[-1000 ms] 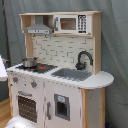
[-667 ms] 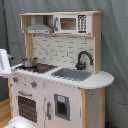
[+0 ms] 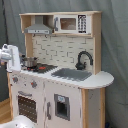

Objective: Play with the kitchen

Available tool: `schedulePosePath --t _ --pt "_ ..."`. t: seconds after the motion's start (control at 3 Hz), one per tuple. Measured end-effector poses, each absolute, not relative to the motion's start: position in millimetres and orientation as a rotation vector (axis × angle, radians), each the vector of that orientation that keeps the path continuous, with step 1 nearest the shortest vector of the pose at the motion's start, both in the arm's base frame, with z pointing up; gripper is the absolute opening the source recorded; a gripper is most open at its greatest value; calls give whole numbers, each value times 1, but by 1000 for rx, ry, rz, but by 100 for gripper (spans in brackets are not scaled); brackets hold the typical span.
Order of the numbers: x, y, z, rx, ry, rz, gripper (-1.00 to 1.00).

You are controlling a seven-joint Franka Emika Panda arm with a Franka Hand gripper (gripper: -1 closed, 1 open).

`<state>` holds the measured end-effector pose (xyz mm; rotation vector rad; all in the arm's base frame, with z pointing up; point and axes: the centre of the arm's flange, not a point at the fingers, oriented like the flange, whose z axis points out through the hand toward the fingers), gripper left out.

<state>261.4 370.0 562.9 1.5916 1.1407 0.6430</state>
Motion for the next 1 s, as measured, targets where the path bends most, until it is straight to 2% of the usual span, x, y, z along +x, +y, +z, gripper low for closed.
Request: schedulePosePath --t 1.0 --pt "335 385 587 1725 1224 643 100"
